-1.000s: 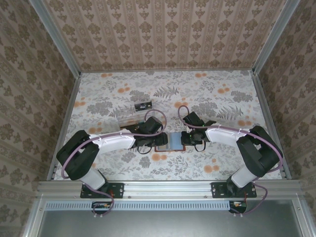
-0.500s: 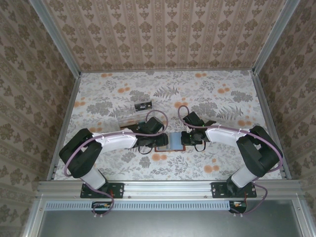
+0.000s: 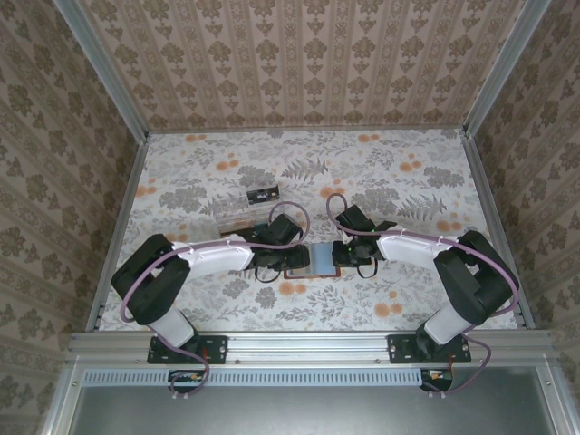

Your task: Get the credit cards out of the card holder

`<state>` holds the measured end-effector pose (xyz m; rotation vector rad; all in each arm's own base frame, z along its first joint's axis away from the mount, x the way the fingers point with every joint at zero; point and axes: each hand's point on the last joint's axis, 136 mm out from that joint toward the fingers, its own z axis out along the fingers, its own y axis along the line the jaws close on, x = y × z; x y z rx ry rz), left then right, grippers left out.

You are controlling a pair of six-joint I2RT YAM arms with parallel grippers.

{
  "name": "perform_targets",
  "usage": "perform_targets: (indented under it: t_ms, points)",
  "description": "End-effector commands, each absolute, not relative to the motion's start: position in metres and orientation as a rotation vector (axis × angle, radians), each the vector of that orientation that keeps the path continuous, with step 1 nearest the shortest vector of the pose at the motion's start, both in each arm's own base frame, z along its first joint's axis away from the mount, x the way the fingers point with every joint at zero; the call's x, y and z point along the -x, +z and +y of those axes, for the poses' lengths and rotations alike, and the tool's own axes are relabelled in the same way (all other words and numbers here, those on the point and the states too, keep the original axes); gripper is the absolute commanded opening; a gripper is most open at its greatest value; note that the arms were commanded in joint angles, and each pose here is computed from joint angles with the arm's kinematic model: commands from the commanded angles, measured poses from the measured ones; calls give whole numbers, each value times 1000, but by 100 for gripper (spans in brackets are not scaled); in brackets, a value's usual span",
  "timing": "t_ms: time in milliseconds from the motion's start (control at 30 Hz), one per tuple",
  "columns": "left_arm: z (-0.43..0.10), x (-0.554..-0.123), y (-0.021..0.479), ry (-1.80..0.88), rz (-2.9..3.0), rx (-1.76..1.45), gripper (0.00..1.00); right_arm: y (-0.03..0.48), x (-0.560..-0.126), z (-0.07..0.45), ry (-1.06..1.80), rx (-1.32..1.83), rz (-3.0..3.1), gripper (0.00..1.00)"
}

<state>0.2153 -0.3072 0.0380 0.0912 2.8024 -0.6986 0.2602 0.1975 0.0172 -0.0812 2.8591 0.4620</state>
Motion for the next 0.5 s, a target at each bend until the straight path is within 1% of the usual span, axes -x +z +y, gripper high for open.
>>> perform_targets:
  t_ms: [0,167,467]
  points:
    - [-322,-211,36,-793,2810,-124,48,2,-249,193,419,82,2924,14]
    - [-334,-213,44,-876,2775,-136,51,3,-249,193,418,83,2921,14]
    - [-349,-218,63,-955,2714,-190,54,3,-249,192,417,80,2923,14]
